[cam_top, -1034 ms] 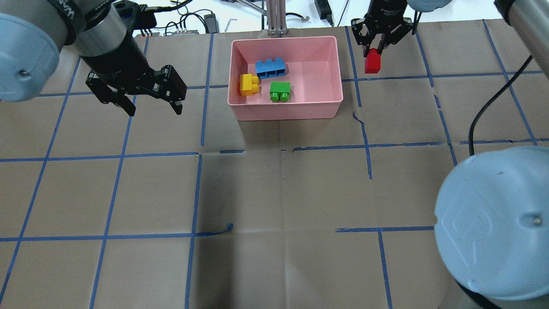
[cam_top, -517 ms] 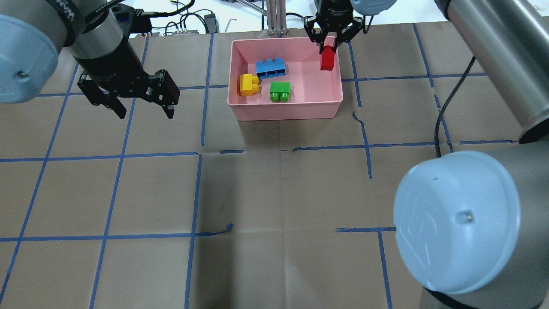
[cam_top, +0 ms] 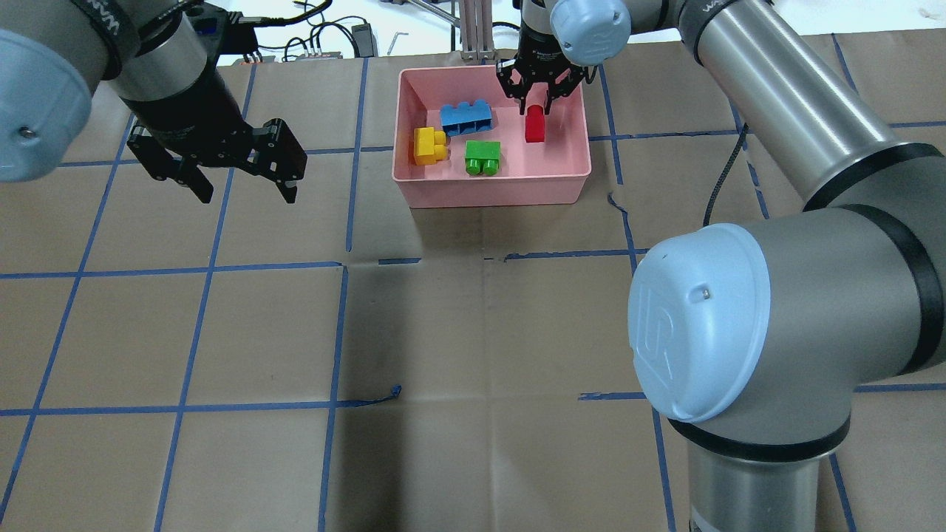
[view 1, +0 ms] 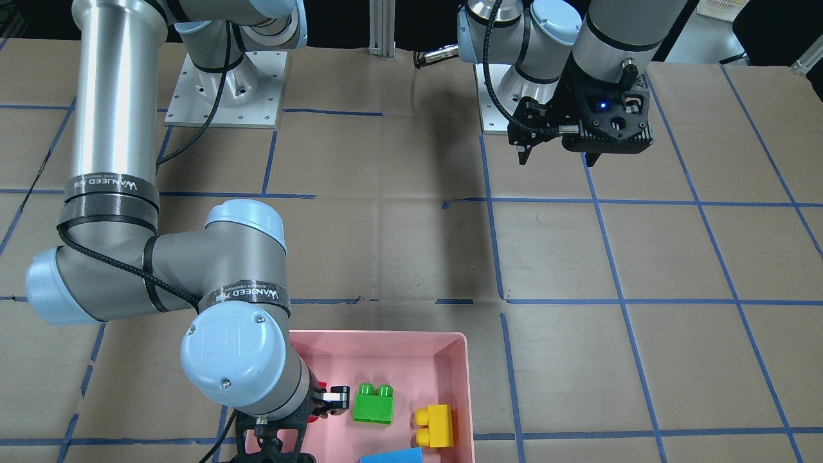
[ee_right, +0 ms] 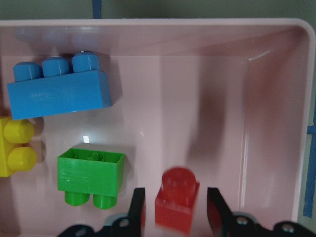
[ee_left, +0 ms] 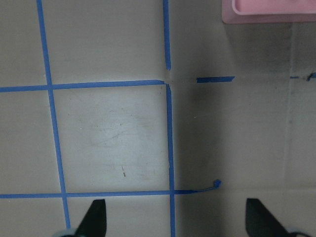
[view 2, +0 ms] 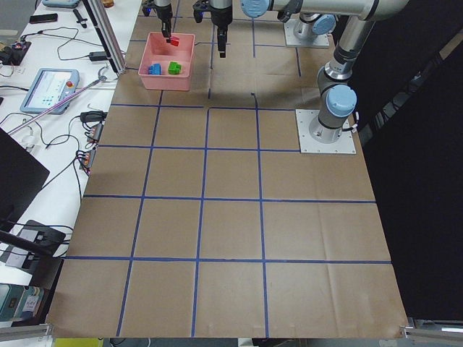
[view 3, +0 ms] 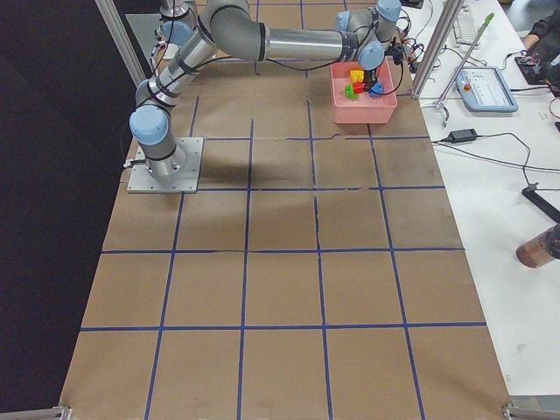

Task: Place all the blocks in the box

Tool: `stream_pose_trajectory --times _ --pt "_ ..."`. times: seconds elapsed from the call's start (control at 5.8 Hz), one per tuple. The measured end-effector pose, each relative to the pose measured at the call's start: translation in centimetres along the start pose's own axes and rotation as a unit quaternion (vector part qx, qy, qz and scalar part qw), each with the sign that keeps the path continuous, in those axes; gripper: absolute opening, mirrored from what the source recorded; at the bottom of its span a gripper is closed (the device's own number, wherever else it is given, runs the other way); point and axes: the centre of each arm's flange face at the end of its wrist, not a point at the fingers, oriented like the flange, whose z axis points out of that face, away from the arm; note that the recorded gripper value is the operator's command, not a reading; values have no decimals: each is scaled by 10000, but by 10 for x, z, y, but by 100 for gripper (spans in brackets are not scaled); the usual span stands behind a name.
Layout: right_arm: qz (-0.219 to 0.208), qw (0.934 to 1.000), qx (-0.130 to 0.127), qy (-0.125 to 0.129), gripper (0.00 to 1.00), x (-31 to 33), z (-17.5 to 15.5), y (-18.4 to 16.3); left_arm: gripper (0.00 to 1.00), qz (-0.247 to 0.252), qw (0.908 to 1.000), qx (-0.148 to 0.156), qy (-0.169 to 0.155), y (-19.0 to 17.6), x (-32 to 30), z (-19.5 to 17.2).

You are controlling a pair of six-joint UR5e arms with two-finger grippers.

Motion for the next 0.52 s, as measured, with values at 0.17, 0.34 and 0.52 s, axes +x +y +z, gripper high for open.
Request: stream_pose_trajectory --times 0.17,0.34,0.52 --pt "36 10000 0 12 100 1 -4 1 100 -3 10000 -20 14 -7 0 5" --pt "66 10000 -42 34 100 2 -17 6 100 0 10000 10 30 -8 0 3" --pt "104 9997 -217 76 100 7 -43 19 100 8 10000 32 54 -8 0 1"
